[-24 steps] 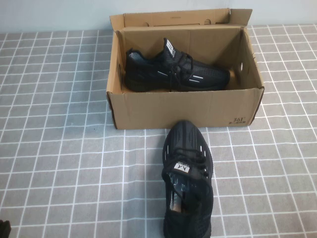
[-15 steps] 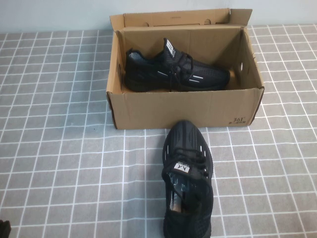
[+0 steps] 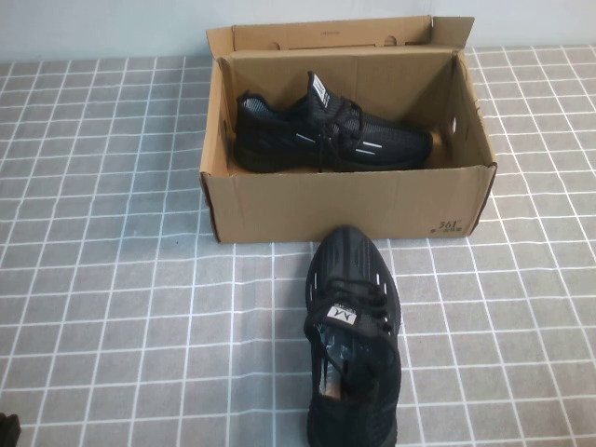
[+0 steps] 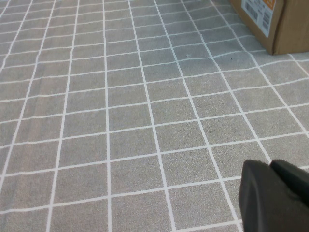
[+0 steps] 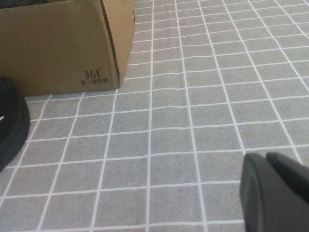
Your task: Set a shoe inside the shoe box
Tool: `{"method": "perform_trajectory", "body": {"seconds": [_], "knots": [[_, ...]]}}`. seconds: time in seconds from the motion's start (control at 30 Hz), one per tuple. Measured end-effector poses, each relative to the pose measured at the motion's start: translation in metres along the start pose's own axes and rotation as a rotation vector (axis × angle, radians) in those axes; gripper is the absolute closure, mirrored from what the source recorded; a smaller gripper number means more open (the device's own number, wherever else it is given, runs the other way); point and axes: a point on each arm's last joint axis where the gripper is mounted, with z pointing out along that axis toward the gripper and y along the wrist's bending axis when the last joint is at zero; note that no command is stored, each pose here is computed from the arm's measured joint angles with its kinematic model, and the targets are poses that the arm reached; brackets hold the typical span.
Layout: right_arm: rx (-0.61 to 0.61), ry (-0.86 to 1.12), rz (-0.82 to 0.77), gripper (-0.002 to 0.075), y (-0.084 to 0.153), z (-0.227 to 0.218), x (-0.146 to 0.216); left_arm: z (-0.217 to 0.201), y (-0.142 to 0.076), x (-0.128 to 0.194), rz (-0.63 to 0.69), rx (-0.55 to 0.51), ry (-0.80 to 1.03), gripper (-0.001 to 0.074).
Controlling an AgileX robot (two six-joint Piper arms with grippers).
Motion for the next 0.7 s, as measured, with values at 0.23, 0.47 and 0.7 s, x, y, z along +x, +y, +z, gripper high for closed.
{"method": "perform_trajectory", "body": {"seconds": [0.23,0.47,0.7], "knots": [[0.000,0.000,0.000,0.0742,0.000,0.000,0.000,0.000,0.000,0.000,0.000,0.000,0.000,0.0736],[-0.038,-0.048,0.103,0.0742,0.003,0.000,-0.005,0.000,0.000,0.000,0.000,0.000,0.000,0.0736],[-0.136,-0.210,0.497,0.0742,0.007,-0.003,-0.021,0.000,0.000,0.000,0.000,0.000,0.000,0.0736]]}}
